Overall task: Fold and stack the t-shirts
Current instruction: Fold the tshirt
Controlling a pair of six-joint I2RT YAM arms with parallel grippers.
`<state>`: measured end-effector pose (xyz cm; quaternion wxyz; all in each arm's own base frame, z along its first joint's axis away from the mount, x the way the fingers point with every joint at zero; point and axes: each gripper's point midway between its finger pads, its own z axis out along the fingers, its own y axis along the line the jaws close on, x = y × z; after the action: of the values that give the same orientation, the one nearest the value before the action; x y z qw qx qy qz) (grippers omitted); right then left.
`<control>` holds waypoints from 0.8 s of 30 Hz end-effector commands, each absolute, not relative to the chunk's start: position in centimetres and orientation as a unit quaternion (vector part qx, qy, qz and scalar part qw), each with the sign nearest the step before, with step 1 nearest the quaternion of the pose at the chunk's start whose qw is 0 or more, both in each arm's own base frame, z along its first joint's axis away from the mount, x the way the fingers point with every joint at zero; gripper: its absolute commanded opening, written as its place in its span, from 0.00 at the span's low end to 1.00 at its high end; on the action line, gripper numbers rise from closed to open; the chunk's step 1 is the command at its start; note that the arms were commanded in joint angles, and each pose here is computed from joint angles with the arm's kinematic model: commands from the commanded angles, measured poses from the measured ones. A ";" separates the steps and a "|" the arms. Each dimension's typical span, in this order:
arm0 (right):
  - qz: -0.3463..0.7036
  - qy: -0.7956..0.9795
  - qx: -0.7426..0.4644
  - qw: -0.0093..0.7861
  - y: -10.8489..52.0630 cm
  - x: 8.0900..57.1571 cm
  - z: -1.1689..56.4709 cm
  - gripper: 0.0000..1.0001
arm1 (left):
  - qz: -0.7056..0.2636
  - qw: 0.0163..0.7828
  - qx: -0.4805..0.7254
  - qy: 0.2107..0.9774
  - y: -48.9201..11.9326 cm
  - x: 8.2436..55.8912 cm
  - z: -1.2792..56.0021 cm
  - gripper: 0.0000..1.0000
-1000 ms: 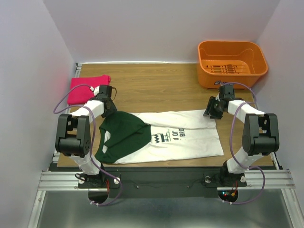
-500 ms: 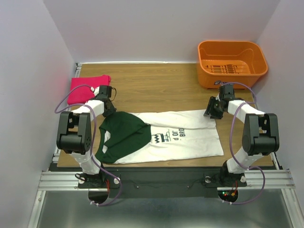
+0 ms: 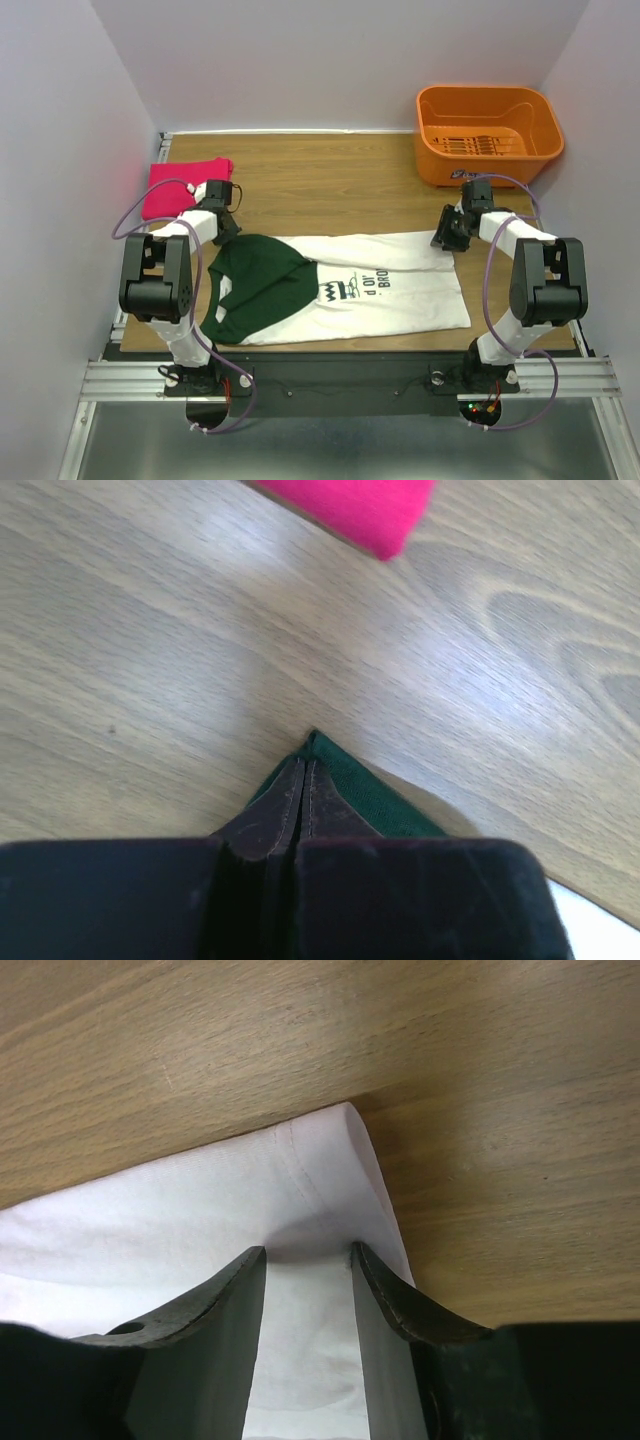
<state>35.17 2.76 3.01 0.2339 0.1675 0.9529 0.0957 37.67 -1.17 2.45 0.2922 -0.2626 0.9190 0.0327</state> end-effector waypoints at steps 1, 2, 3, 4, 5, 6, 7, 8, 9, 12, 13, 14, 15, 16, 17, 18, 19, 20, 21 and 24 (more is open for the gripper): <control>0.064 0.955 0.191 0.219 1.3 34.6 1.0 0.46 | 0.077 0.300 -0.285 0.907 2.0 37.0 3.7 0.01; 0.058 0.955 0.195 0.218 1.0 34.5 0.9 0.46 | 0.083 0.301 -0.293 0.904 2.8 36.8 4.1 0.01; 0.057 0.954 0.200 0.217 0.9 34.4 0.9 0.45 | 0.086 0.303 -0.299 0.901 3.2 36.7 4.4 0.00; 0.055 0.953 0.202 0.219 0.8 34.4 1.0 0.45 | 0.093 0.309 -0.309 0.895 3.9 36.4 5.1 0.00; 0.055 0.953 0.203 0.220 0.7 34.5 1.1 0.45 | 0.098 0.310 -0.312 0.893 4.2 36.2 5.3 0.00; 0.055 0.951 0.203 0.226 0.7 34.6 1.4 0.45 | 0.100 0.312 -0.313 0.891 4.3 36.0 5.7 0.00; 0.056 0.951 0.203 0.228 0.7 34.6 1.5 0.45 | 0.103 0.310 -0.315 0.891 4.4 35.6 5.6 0.00; 0.055 0.950 0.206 0.229 0.7 34.7 1.7 0.45 | 0.110 0.312 -0.330 0.884 5.3 35.2 6.0 0.00; 0.055 0.949 0.207 0.232 0.6 34.9 1.9 0.46 | 0.106 0.310 -0.331 0.885 5.2 35.0 5.9 0.00; 0.065 0.948 0.204 0.236 0.9 35.4 2.2 0.46 | 0.068 0.282 -0.329 0.899 3.6 33.3 3.9 0.00; 0.069 0.947 0.204 0.238 1.0 35.5 2.3 0.47 | 0.058 0.274 -0.329 0.902 3.1 33.0 3.5 0.00; 0.074 0.947 0.200 0.241 1.2 35.8 2.6 0.47 | 0.052 0.272 -0.332 0.902 2.9 32.7 3.3 0.01; 0.086 0.947 0.193 0.244 1.6 36.0 3.0 0.49 | 0.048 0.269 -0.333 0.903 2.7 32.4 3.1 0.02; 0.093 0.944 0.188 0.256 1.8 36.5 4.0 0.49 | 0.045 0.265 -0.333 0.904 2.5 32.0 2.8 0.04; 0.105 0.942 0.180 0.263 2.2 36.7 4.7 0.52 | 0.040 0.269 -0.333 0.903 2.4 32.0 3.1 0.06; 0.112 0.940 0.175 0.272 2.4 37.0 5.4 0.53 | 0.037 0.271 -0.332 0.902 2.4 32.1 3.3 0.08; 0.118 0.935 0.170 0.288 2.5 37.3 6.7 0.53 | 0.030 0.272 -0.332 0.903 2.1 32.1 3.6 0.13; 0.129 0.932 0.166 0.295 2.9 37.4 7.5 0.54 | 0.024 0.282 -0.330 0.900 2.0 32.2 4.4 0.15; 0.136 0.929 0.163 0.302 3.1 37.5 8.2 0.54 | 0.020 0.287 -0.331 0.899 1.9 32.2 4.9 0.18; 0.167 0.920 0.158 0.317 4.1 37.1 10.2 0.54 | 0.007 0.308 -0.341 0.888 1.8 32.2 7.3 0.36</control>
<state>35.66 3.15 5.06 0.2556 0.1783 0.9423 0.1227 32.53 1.73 4.02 0.2787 -0.3274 0.9026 0.0222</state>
